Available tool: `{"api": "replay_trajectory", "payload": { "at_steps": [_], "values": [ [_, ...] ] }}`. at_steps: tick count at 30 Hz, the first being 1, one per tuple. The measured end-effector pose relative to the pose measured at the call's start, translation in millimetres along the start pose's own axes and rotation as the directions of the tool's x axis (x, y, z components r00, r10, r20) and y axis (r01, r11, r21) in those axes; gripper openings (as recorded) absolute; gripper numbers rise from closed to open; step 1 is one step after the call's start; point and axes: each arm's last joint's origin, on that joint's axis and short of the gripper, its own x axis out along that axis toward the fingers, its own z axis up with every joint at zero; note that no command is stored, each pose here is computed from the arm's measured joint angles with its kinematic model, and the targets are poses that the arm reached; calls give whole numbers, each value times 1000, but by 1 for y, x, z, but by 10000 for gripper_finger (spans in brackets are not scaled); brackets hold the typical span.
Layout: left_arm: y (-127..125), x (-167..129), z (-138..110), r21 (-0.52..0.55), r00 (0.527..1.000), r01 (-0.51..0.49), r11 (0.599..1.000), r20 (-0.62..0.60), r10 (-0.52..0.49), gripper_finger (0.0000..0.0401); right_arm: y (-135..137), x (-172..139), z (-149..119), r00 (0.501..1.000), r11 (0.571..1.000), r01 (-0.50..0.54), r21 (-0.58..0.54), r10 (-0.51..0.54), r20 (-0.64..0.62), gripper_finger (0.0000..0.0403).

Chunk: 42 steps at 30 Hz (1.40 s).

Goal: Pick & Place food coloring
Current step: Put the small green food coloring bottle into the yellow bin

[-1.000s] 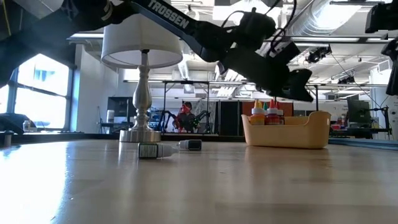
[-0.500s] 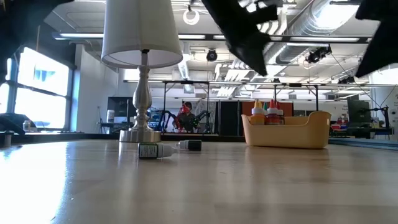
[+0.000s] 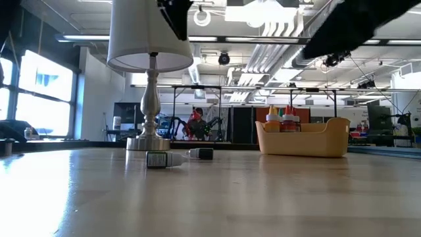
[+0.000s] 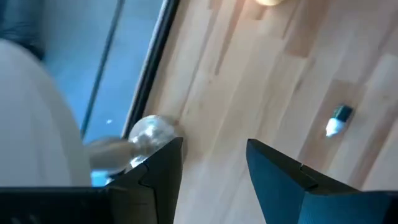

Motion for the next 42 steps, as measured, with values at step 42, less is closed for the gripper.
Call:
{"api": "replay_trajectory", "payload": {
  "at_steps": [42],
  "values": [
    [-116,30,-167,-195,885,155,968,462,-48,172,14,244,-40,950,941,-312,-131,311,-28,207]
  ]
}}
